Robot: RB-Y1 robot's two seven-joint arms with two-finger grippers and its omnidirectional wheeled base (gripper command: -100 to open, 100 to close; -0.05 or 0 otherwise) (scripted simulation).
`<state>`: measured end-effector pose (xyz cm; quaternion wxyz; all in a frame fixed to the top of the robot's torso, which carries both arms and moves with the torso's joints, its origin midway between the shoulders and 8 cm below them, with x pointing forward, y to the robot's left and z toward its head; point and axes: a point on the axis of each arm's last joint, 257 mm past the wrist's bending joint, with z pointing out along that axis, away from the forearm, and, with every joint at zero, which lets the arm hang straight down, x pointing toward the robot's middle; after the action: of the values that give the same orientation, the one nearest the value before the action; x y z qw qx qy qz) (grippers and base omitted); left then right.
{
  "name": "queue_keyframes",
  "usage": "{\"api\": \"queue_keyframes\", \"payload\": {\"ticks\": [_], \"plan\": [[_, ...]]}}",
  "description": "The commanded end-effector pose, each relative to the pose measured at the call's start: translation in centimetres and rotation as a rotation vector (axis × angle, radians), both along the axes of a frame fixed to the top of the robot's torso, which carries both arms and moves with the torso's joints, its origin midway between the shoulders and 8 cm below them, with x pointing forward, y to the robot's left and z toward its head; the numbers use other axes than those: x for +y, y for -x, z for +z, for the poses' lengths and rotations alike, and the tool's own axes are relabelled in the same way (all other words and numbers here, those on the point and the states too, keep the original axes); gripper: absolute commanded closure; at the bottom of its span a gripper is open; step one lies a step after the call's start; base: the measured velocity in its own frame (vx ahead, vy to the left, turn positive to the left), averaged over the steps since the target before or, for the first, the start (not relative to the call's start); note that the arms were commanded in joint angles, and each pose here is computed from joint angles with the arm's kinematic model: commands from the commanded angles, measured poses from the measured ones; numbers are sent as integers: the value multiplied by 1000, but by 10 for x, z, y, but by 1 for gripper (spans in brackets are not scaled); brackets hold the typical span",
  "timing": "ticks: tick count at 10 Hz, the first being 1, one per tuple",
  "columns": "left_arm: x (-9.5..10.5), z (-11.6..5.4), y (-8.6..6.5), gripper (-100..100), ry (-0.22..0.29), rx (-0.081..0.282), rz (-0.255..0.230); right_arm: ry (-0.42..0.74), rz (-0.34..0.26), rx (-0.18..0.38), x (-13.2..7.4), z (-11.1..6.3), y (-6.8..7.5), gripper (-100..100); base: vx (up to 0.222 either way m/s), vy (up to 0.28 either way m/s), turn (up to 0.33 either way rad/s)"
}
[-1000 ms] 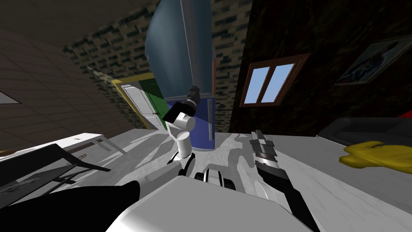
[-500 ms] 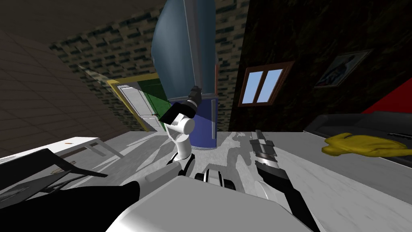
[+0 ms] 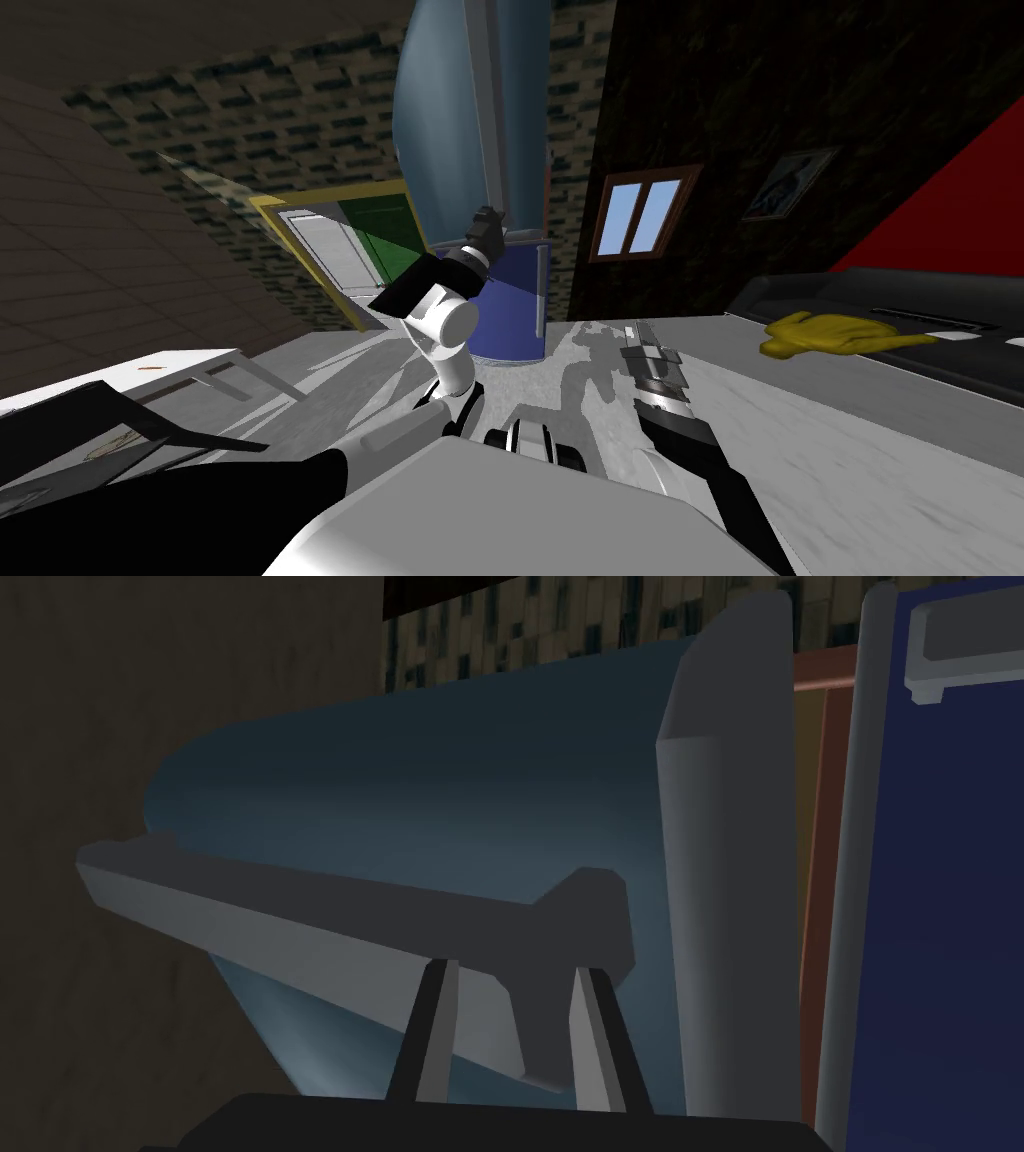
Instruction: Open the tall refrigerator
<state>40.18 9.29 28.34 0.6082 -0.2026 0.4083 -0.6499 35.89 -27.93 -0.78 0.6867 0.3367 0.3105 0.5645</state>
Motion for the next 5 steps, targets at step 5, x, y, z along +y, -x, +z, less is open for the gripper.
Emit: {"api": "queue_keyframes", "payload": {"ticks": [5], "plan": [[-9, 18, 38, 100, 11, -56, -78, 0, 0, 0, 0, 0, 0, 0, -114, 191, -88]]}}
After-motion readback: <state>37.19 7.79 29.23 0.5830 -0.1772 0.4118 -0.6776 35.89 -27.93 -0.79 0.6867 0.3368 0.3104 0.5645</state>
